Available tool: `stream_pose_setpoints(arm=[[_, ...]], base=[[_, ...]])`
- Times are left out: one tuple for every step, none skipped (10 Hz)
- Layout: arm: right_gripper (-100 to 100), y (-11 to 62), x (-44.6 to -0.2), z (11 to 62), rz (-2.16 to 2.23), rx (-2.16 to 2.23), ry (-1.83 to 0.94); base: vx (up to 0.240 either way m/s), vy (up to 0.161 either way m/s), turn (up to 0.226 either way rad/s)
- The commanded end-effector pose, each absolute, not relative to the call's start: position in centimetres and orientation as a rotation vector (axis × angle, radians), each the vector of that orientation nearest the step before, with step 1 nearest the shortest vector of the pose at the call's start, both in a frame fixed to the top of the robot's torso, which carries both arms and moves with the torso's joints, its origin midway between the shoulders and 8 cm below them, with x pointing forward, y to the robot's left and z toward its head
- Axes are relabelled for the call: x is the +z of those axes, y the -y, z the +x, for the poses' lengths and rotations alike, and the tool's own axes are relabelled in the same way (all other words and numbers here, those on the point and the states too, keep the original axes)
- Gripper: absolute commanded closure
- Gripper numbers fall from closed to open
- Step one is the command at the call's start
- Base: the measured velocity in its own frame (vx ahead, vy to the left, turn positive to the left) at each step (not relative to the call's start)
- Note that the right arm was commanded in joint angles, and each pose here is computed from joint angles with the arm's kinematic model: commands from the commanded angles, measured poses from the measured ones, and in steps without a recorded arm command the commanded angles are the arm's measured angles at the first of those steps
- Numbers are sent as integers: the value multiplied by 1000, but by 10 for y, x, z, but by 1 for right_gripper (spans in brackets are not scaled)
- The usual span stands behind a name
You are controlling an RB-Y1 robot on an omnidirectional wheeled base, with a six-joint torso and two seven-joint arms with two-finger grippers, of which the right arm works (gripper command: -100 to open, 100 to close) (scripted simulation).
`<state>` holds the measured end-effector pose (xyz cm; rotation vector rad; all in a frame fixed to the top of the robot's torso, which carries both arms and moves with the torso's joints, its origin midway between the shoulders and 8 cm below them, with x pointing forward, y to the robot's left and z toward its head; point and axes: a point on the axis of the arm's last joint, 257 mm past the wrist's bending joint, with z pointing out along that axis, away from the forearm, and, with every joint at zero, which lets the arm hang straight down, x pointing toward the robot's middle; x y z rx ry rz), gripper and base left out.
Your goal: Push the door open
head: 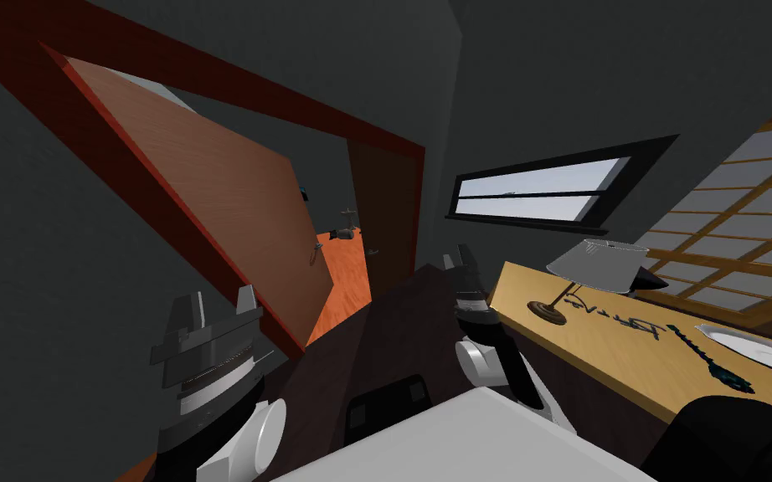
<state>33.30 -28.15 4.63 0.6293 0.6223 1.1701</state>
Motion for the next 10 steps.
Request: stream_pose_setpoints(arm=[[-100, 280, 37, 340, 637, 1176, -639], [-100, 278, 28, 346, 644, 1181, -654], [-100, 278, 24, 349, 647, 1184, -661], [-100, 276, 12, 356, 657, 1190, -680], [-100, 275, 6, 361, 663, 1193, -691], [-100, 273, -1, 364, 668, 1196, -701], [-100, 272, -8, 369, 675, 1200, -712], [-100, 271, -16, 374, 682, 1204, -725], [-100, 269, -24, 378, 689, 1207, -737], [-100, 268, -32, 383, 697, 1211, -750]], base=[[42, 65, 70], [147, -33, 27], [160, -51, 41], [147, -41, 53], [134, -26, 52], [122, -16, 35], [101, -17, 31], [82, -22, 61], [89, -22, 55], [93, -24, 41]])
